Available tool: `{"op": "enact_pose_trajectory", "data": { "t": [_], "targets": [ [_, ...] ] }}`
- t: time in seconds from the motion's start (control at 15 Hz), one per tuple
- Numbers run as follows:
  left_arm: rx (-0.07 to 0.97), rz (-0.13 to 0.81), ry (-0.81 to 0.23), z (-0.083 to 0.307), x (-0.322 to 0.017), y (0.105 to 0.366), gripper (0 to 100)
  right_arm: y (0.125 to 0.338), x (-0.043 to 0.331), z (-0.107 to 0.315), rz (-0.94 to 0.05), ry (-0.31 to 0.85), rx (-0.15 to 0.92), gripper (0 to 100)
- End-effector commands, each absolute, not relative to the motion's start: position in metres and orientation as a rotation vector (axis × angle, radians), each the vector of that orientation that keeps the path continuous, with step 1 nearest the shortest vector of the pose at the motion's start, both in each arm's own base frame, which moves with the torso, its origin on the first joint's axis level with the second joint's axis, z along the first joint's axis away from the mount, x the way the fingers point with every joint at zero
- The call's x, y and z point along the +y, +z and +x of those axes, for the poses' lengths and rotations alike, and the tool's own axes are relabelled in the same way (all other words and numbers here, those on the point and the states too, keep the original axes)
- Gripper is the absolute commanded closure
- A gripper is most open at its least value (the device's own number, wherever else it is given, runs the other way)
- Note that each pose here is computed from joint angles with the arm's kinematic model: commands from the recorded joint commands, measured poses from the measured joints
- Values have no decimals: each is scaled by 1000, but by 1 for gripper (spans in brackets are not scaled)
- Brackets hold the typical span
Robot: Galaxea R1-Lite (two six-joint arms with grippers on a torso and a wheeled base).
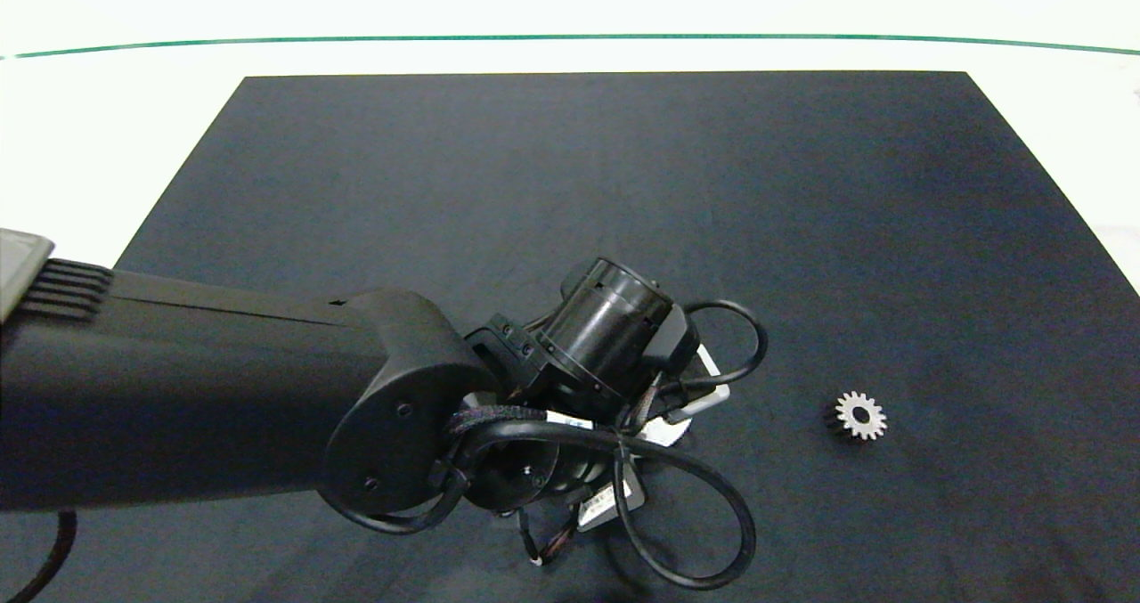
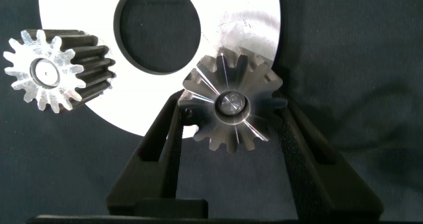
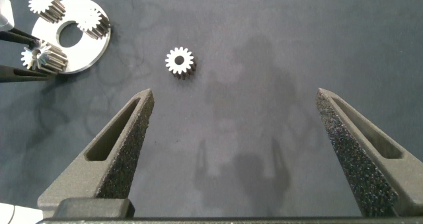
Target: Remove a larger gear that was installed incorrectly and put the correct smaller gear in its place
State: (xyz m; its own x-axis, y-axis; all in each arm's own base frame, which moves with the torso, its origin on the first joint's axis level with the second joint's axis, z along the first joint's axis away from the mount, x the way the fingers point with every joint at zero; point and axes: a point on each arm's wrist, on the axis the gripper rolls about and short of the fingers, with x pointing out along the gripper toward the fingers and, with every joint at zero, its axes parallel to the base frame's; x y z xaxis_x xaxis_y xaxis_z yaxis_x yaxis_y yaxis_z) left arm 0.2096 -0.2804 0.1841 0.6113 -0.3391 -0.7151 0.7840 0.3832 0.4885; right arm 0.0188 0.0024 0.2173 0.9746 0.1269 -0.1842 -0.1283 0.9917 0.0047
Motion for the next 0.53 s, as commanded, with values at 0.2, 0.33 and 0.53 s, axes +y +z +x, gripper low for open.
{"op": "enact_pose_trajectory", "data": {
  "t": [0.2, 0.33, 0.53],
  "targets": [
    [566, 925, -764, 210, -280, 183, 79, 217, 2, 19, -7, 129, 187, 0],
    [564, 924, -764, 210, -280, 184, 83, 217, 2, 19, -7, 129, 187, 0],
    [560, 918, -762, 211, -281, 185, 84, 217, 2, 19, -7, 129, 187, 0]
  ]
}}
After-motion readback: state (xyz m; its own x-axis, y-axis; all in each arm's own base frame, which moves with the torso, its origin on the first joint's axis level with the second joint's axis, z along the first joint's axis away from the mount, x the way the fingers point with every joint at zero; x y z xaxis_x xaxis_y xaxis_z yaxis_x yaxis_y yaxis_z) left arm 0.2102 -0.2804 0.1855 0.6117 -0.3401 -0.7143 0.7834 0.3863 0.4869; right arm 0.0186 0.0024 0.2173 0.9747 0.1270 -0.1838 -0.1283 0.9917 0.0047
